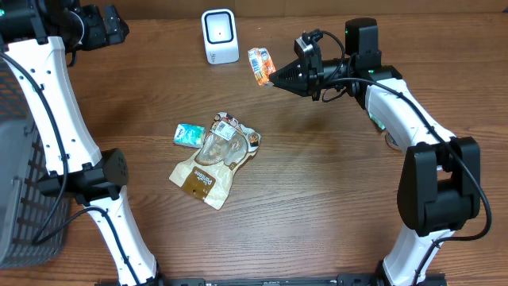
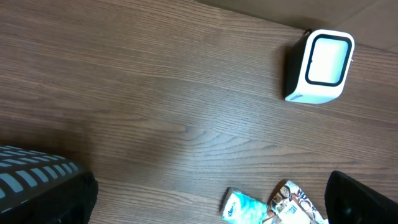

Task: Scan the item barcode
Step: 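Lift the orange pack and hold it under the white scanner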

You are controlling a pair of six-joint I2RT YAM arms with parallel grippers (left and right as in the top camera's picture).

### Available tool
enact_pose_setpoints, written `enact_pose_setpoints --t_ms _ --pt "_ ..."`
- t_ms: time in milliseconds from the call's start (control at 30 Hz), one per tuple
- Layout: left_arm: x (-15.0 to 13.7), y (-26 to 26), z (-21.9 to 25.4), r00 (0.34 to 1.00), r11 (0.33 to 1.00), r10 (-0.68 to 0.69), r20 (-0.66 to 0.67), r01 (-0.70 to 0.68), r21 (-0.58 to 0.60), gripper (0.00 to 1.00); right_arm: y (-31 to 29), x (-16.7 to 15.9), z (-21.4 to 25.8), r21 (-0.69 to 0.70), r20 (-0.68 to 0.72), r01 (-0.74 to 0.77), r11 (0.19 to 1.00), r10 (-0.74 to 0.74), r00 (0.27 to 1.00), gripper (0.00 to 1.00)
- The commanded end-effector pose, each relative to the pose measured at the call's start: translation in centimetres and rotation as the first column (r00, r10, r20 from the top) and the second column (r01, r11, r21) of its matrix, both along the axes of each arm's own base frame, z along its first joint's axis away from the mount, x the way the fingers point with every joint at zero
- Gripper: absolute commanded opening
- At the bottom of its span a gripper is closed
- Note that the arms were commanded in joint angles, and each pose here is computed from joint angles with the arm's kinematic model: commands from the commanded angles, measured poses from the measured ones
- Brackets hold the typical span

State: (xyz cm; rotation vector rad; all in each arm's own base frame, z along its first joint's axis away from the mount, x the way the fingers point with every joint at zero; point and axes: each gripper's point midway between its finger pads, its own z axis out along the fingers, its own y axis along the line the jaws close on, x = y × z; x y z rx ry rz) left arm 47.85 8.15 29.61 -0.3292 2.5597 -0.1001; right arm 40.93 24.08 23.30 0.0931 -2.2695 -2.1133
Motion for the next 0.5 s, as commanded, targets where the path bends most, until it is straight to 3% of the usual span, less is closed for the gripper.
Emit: enact_pose_setpoints --t_ms 0,300,467 --pt "-0.6 -0.3 2.0 0.999 1.000 0.008 0.048 -0.009 0.008 0.99 0.0 -0.1 1.5 0.011 0.100 -0.005 1.000 0.004 0.995 0.04" --pt "-0.6 -0.3 2.0 0.999 1.000 0.008 0.048 -0.009 0.008 1.00 1.6 0.3 0.2 -0.054 0.178 0.039 0.998 -0.029 0.984 0.04" --pt "-0.6 -0.3 2.0 0.999 1.000 0.008 0.048 -0.009 0.008 1.00 1.6 0.7 -5.2 -0.295 0.164 0.153 0.943 -0.107 0.981 0.04"
